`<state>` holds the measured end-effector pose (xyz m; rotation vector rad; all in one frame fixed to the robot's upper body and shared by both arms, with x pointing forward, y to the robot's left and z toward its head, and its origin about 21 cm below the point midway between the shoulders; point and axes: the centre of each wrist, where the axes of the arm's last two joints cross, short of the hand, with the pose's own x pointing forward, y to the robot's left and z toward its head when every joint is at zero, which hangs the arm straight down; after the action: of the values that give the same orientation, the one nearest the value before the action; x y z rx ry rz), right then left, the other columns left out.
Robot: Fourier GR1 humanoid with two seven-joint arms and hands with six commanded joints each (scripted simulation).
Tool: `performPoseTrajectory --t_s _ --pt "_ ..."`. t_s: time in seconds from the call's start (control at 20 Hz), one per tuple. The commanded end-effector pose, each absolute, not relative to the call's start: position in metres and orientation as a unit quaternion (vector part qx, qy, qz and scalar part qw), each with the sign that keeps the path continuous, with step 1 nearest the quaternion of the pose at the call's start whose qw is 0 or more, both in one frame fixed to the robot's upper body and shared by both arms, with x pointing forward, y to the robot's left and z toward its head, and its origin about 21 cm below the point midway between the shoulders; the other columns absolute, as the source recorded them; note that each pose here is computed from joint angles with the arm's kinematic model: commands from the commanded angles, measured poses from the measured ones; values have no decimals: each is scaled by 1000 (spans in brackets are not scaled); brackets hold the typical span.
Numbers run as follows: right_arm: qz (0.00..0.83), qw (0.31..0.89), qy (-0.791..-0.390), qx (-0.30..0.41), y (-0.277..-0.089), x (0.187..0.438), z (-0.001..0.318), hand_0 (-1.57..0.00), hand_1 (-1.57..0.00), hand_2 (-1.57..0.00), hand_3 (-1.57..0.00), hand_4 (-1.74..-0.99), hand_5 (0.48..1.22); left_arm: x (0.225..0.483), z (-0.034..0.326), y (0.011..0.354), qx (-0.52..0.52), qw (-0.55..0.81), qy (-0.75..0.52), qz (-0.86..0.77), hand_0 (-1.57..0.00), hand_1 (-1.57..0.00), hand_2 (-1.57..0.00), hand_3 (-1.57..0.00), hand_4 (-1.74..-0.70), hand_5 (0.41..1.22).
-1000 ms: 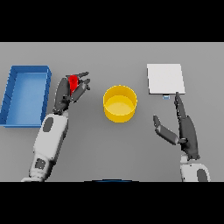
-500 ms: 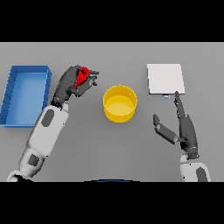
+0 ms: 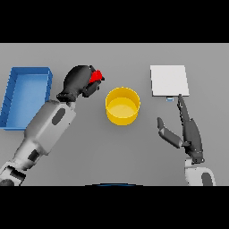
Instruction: Pick up the red beaker and tilt it to pour out 1 green nut into yellow bowl. Pick up the yellow bowl and place it on the metallic measuring scale.
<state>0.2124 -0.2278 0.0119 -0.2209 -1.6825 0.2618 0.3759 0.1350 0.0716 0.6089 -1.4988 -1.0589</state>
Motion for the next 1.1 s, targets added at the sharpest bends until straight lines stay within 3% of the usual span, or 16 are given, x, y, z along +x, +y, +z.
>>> performPoseTrajectory --t_s 0.0,0.25,0.35,0.4,0.6,0.8,1.05 --pt "118 653 -742 -99 -227 211 11 1 1 1 1 -1256 690 376 72 130 277 544 -629 -481 -1570 -1570 -1570 -1569 -1739 1127" --pt "120 653 -742 -99 -225 207 12 1 1 1 1 -1274 704 382 86 120 341 451 -585 -581 -1571 -1571 -1571 -1570 -1740 1190" --pt "117 656 -739 -103 -225 211 14 1 1 1 1 -1284 705 386 92 113 353 414 -570 -616 -1571 -1571 -1571 -1571 -1649 1201" --pt "113 658 -738 -100 -226 212 12 1 1 1 1 -1283 702 386 96 108 362 399 -559 -631 -1571 -1571 -1571 -1571 -1666 1205" --pt "96 657 -742 -92 -224 212 8 1 1 1 1 -1292 678 390 106 91 375 321 -504 -709 -1571 -1571 -1571 -1277 -1701 1215" --pt "80 656 -747 -73 -222 213 6 1 1 1 1 -1294 653 390 103 75 375 234 -459 -770 -1571 -1571 -1571 -1451 -1723 1218" --pt "79 660 -742 -85 -218 214 4 1 1 1 1 -1293 631 390 101 59 405 154 -387 -814 -1571 -1571 -1571 -1532 -1735 1220"
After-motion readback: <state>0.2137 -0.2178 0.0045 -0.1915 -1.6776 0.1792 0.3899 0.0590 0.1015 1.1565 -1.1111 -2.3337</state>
